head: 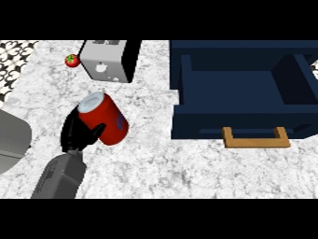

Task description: Pick up the can, place it into the drawer and close the drawer

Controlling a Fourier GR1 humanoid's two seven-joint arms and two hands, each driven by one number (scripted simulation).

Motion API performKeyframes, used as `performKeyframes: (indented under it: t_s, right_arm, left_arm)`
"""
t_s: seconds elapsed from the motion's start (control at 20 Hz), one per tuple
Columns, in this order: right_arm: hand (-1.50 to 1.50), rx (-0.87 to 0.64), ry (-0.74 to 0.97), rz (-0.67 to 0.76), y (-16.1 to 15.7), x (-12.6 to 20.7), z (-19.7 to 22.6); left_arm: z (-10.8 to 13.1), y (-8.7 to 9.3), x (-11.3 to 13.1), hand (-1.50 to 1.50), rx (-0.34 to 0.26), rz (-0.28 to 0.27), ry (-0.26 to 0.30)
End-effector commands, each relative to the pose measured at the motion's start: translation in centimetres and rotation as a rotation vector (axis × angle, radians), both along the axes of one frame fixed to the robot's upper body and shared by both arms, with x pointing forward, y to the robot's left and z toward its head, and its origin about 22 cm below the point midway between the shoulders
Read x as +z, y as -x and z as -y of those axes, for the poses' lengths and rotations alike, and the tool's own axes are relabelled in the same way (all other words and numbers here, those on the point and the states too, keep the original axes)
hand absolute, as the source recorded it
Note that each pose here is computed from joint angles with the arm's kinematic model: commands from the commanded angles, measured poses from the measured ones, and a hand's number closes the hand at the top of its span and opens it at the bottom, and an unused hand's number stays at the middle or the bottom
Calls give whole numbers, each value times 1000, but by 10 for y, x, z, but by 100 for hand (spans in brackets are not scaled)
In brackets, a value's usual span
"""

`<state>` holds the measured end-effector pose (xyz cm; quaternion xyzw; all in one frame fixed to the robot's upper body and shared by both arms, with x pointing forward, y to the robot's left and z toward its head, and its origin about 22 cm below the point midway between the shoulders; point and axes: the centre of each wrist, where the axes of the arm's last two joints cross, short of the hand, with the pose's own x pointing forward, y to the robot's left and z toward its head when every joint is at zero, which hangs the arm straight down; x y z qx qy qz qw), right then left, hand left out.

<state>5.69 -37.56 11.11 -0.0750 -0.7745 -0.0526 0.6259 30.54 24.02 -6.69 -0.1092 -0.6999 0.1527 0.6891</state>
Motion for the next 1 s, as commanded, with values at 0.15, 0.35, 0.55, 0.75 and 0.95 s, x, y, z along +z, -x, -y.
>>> performKeyframes:
  t_s: [0.15,0.35,0.55,0.75,0.95]
  right_arm:
    - [-150,-14,4,1,7,5,-4]
    - [-150,-17,-8,6,6,3,-4]
    - [-150,-1,-6,10,0,8,-16]
    - [-150,-30,-7,14,1,-4,-9]
    - [-150,-33,-3,6,7,0,-4]
  left_arm:
    - [29,-11,56,150,-33,109,-43]
    - [24,-12,94,150,-74,105,-91]
    - [50,-24,128,150,-65,113,-104]
    - [58,-17,158,150,-69,130,-130]
    - [94,-42,198,150,-58,150,-135]
